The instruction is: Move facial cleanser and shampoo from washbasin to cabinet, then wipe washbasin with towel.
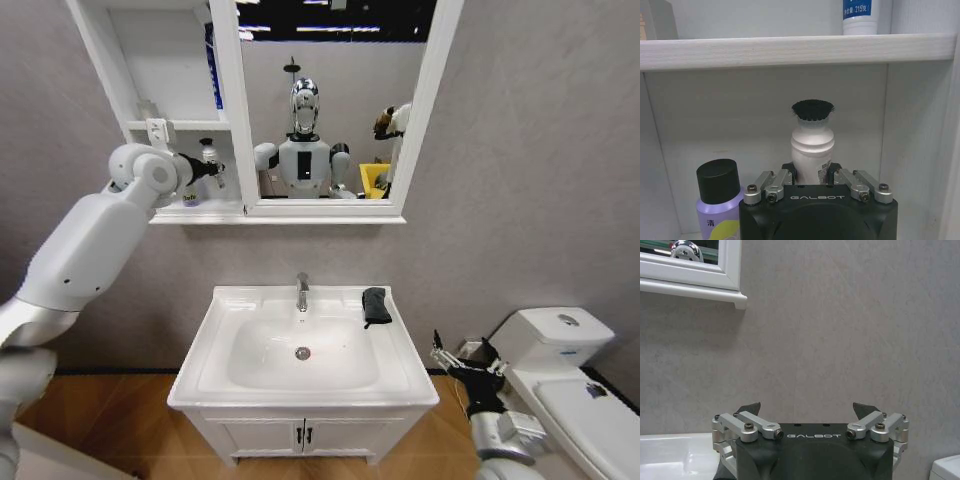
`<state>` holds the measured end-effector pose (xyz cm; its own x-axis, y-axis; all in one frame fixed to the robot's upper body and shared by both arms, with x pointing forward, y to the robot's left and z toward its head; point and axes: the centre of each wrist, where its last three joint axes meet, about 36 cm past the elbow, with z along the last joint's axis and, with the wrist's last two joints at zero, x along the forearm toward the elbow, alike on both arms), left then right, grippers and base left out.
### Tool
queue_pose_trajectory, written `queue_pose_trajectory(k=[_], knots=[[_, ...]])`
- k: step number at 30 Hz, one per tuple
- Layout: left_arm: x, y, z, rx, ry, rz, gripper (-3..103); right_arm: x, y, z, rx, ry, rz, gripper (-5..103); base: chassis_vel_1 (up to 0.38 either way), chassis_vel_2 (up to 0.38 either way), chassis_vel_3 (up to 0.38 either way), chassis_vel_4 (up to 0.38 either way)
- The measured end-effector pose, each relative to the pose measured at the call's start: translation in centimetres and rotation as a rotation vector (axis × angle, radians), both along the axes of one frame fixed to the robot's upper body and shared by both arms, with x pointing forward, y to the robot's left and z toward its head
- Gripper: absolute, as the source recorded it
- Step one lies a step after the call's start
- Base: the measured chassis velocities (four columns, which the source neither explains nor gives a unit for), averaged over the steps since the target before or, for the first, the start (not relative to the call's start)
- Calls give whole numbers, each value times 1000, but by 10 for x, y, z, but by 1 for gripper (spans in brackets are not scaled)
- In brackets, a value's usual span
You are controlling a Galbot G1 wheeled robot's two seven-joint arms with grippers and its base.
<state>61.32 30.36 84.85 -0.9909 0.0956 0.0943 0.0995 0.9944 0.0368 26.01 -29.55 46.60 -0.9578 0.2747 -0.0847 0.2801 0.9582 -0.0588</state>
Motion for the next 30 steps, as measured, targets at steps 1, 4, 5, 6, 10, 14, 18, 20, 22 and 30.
queue_pose_trajectory(k=[1, 4, 5, 6, 10, 14, 18, 20, 22, 30], knots=[[0, 0, 0, 0, 0, 0, 30, 0, 0, 0, 0, 0, 0, 100, 0, 0, 0, 0], [0, 0, -1, 1, 0, -3, 30, 2, 1, 1, 3, -3, 3, 100, 0, 0, 0, 0], [1, 0, -2, 1, 1, -4, 30, 3, 2, 1, 4, -4, 4, 100, 0, 0, 0, 0], [1, 0, -3, 1, 5, -5, 30, 4, 2, 1, 4, -3, 4, 100, 0, 0, 0, 0], [3, -1, -8, -1, 14, -7, 30, 5, 2, 2, 3, -3, 5, 100, 0, 0, 0, 0], [5, 0, -17, -5, 28, -5, 30, 6, 1, 2, 1, 1, 3, 100, 0, 0, 0, 0], [7, 3, -18, -15, 29, 1, 30, 7, 1, 0, 1, 4, 2, 100, 0, 0, 0, 0], [7, 4, -17, -18, 28, 5, 34, 8, 1, -1, 2, 5, 1, 100, 0, 0, 0, 0], [8, 6, -17, -18, 25, 11, 40, 9, 2, -2, 2, 7, 2, 100, 0, 0, 0, 0], [10, 6, -17, -24, 20, 13, 72, 11, 4, -3, 3, 8, 3, 100, 0, 0, 0, 0]])
